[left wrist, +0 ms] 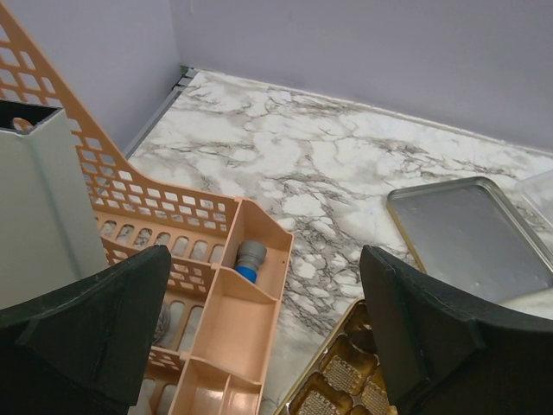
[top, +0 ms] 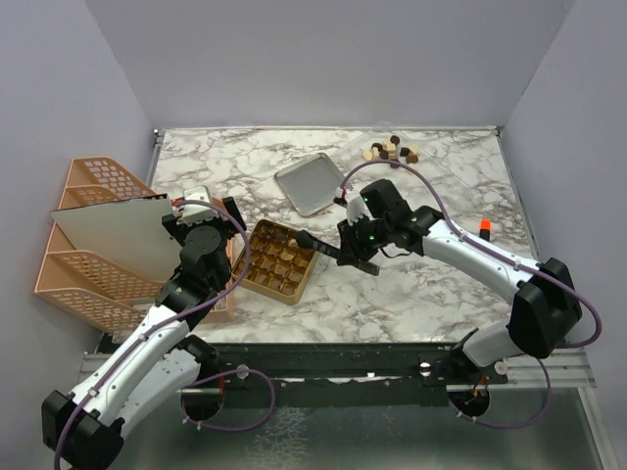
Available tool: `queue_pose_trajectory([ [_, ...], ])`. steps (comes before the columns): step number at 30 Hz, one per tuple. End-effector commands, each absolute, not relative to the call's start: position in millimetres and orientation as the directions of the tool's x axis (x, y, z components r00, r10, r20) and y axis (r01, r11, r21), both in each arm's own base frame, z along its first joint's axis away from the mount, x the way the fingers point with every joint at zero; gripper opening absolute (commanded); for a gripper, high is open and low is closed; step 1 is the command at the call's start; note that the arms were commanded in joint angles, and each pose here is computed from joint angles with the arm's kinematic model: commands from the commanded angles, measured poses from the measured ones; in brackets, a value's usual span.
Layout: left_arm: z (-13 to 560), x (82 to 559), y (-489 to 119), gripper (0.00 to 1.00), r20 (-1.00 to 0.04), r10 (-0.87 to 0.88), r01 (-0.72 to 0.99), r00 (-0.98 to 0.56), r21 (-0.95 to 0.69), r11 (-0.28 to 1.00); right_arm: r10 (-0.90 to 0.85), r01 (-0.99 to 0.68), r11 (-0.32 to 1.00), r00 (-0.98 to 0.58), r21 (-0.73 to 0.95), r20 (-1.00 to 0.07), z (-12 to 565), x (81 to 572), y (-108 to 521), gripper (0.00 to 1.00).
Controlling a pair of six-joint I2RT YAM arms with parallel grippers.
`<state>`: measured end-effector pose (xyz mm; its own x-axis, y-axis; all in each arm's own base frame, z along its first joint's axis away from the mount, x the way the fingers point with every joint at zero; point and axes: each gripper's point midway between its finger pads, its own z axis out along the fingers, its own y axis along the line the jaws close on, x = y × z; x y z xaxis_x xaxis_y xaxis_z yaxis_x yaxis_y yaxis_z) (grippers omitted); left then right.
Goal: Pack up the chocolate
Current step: Place the fake chocolate in the packing box.
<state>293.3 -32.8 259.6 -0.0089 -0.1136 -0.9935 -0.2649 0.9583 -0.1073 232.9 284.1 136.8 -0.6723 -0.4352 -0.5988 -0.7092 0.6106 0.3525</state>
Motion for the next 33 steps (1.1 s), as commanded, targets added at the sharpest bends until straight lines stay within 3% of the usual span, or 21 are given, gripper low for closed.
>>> queue_pose_trajectory([
  [1,252.1,297.0,-33.0,0.99,-0.997,-0.075,-0.275,-0.029,-0.064,0.959,-0.451,-0.746,0.565,-0.637,0.353,-0.625,143.9,234.1,293.8,0.18],
  [11,233.0,300.1,-33.1,0.99,-0.993,-0.115,-0.296,-0.013,-0.106,0.949,-0.425,-0.735,0.591,-0.634,0.332,-0.646,167.3,269.3,316.5,0.19],
  [21,252.4,319.5,-35.8,0.99,-0.983,-0.088,-0.397,-0.163,-0.016,0.917,-0.431,-0.684,0.634,-0.701,0.362,-0.569,197.8,279.1,324.3,0.19],
  [28,268.5,318.2,-50.0,0.99,-0.973,-0.095,-0.31,-0.211,-0.025,0.95,-0.477,-0.664,0.647,-0.736,0.375,-0.48,194.8,257.1,307.4,0.19],
  [33,269.7,319.3,-61.9,0.99,-0.967,-0.006,-0.201,-0.254,0.046,0.979,-0.463,-0.648,0.685,-0.74,0.333,-0.487,190.5,254.6,293.5,0.19],
])
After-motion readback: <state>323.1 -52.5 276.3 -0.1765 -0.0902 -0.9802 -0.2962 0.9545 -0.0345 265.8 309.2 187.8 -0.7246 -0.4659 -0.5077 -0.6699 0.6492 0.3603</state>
